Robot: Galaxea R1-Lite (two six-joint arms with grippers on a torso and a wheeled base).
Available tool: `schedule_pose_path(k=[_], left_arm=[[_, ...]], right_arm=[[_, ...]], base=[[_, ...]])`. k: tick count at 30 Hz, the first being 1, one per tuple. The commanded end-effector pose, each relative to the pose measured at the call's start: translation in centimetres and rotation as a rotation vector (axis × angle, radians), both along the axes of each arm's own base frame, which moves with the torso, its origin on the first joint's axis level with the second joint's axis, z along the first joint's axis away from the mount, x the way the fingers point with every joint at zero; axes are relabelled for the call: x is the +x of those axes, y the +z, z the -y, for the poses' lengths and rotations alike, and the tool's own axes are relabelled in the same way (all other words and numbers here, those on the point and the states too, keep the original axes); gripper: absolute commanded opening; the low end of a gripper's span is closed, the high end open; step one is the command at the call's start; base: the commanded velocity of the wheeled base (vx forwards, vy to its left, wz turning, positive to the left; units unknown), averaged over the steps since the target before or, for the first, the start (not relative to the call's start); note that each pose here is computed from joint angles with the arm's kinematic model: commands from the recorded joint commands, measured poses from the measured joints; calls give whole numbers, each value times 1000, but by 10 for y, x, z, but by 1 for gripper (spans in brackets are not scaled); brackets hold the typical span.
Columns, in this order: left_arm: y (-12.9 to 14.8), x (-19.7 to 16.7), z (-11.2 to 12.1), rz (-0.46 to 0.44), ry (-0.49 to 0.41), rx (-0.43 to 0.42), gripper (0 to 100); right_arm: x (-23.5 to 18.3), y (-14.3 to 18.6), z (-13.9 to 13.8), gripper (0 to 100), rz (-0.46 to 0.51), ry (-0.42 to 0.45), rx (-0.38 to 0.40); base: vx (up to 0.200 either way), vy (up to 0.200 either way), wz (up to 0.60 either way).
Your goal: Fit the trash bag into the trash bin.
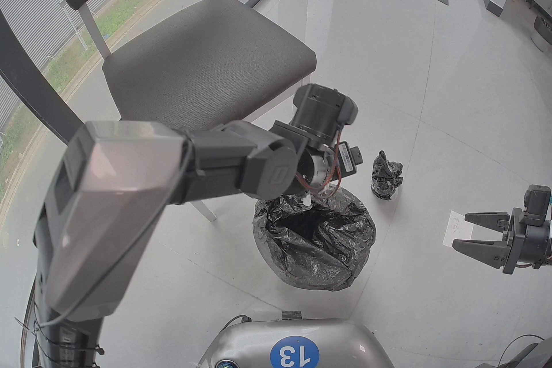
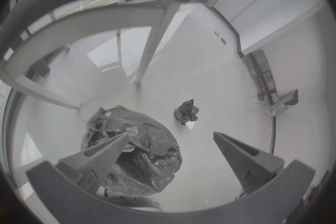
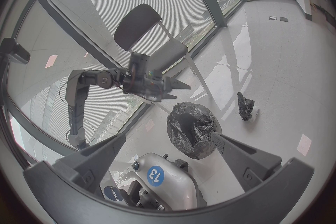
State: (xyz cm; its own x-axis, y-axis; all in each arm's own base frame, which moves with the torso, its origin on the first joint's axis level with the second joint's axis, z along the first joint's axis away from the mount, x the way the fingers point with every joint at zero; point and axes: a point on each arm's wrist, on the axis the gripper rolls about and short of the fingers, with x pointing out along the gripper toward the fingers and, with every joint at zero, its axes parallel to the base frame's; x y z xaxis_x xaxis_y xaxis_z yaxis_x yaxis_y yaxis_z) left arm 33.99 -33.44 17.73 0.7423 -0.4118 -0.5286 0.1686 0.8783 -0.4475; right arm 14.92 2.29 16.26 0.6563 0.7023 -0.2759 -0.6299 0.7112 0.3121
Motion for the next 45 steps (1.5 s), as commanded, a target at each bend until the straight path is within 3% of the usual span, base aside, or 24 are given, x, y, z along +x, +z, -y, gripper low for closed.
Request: schedule_pose_path(k=[1,5,7,8,9,11,14,20,25,32,33,45], left_arm=[[50,-19,-39,44,37,-39,100],[48,-35,-66,14,34,50,100],[37,-46,-82,7,4,165,100],[36,-47,-84,8,0,177,100],[24,-56,-105,11,-27,314,100],[18,-61,-123,45,-40,377,100],[19,-59,-141,105,-4,354,100],[30,-61,-176,133,66,357,100],[33,-60,-189,146,86,380,100],[33,-56,-197,141,105,380,100],[33,-56,-197,141,105,380,100],[30,-53,-202,154,126,374,100]], right_arm=[[-3,-2,0,100,-6,0,0],[8,3,-1,100,-2,3,0],[21,1,-3,100,-22,13,-8],[22,1,-3,100,-25,13,-9],[34,-2,-6,100,-46,25,-17],[48,-6,-8,100,-62,33,-30],[67,-9,-10,100,-65,40,-54],[114,-14,-13,100,-83,24,-67],[144,-10,-17,100,-76,16,-51],[192,-21,-44,100,-106,67,-25],[197,-23,-50,0,-105,80,-24],[243,-32,-111,0,-117,209,-33]], base=[[0,0,0],[0,0,0],[0,0,0],[0,0,0],[0,0,0],[0,0,0],[0,0,0],[0,0,0],[0,0,0],[0,0,0],[0,0,0],[0,0,0]])
